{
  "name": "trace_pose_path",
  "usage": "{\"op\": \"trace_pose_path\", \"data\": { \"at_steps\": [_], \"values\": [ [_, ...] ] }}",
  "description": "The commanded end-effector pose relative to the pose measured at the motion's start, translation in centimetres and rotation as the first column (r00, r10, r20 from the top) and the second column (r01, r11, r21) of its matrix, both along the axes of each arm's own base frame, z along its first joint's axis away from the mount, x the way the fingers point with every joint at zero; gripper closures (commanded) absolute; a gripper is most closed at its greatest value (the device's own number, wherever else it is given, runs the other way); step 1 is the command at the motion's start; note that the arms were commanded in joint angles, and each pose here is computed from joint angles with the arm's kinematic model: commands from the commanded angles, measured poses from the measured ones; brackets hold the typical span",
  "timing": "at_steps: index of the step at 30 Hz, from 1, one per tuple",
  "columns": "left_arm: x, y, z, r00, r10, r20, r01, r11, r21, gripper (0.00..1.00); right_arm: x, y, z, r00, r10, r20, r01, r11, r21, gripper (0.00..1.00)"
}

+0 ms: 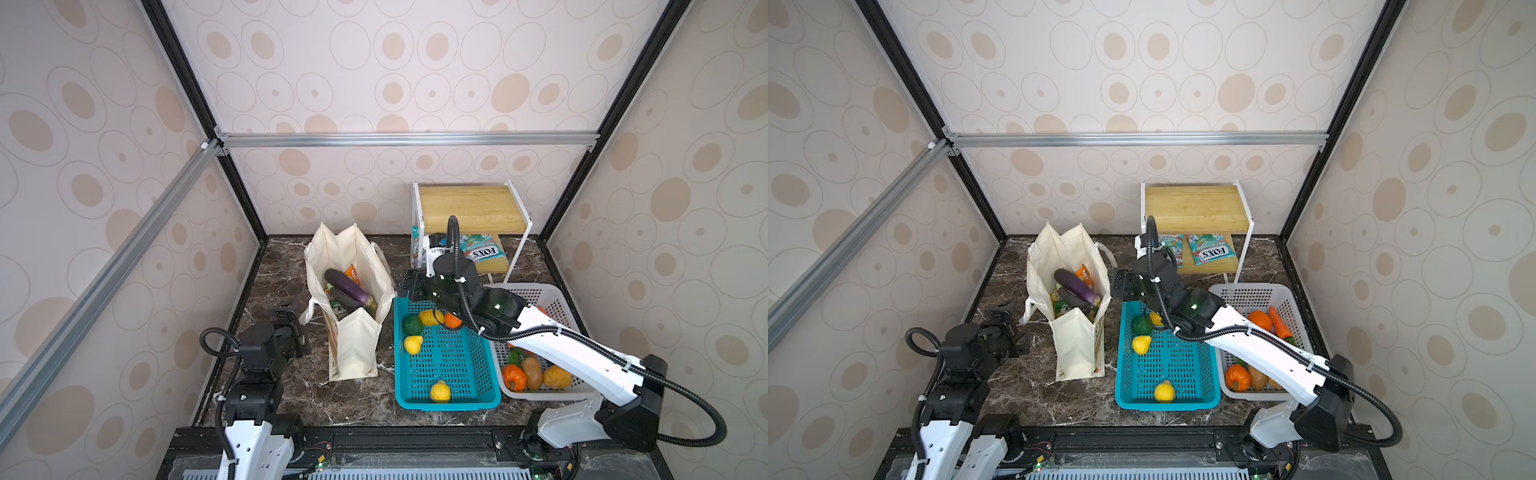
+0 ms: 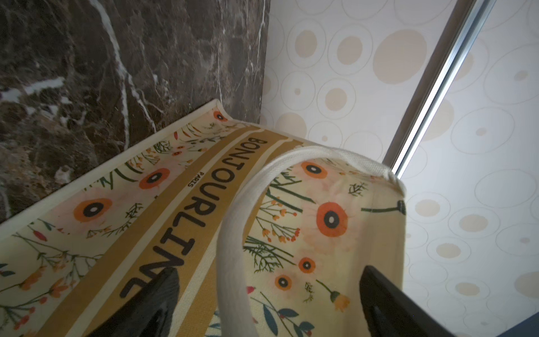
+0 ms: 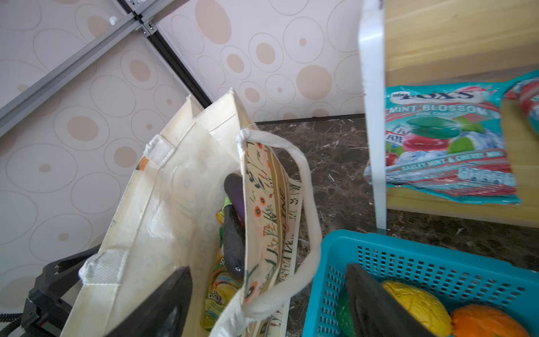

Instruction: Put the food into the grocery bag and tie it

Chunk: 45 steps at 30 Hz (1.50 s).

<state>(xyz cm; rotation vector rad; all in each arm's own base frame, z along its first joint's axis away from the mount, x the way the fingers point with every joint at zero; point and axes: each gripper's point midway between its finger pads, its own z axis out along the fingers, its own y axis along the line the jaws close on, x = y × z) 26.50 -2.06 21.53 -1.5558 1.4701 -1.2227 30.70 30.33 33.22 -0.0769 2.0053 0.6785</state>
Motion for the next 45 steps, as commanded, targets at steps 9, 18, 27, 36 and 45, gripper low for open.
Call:
{"op": "trace_pose_path", "data": {
  "at_steps": [9, 18, 27, 36, 45],
  "values": [
    [0.0, 2.2, 7.9, 0.96, 0.073, 0.272, -0.116, 0.983, 0.146, 1.0, 1.0, -6.7, -5.9, 0.913, -0.266, -0.308, 0.345, 0.908, 0.239, 0.01],
    [0.2, 3.3, 12.1, 0.942, 0.005, 0.335, -0.175, 0.861, 0.478, 1.0, 1.5, -2.8, -9.3, 0.862, -0.05, -0.505, 0.33, 0.81, 0.484, 0.0],
    [1.8, 1.6, 14.0, 0.931, -0.163, 0.327, -0.09, 0.765, 0.638, 1.0, 2.3, 1.9, -11.3, 0.785, 0.141, -0.603, 0.376, 0.666, 0.644, 0.0],
    [1.8, 1.6, 14.1, 0.929, -0.171, 0.329, -0.094, 0.75, 0.654, 1.0, 3.9, 6.2, -11.9, 0.762, 0.26, -0.593, 0.372, 0.573, 0.73, 0.17],
    [1.7, 1.6, 14.6, 0.929, -0.174, 0.326, -0.099, 0.734, 0.672, 1.0, 4.2, 7.9, -10.5, 0.763, 0.341, -0.549, 0.36, 0.481, 0.799, 0.1]
  ]
}}
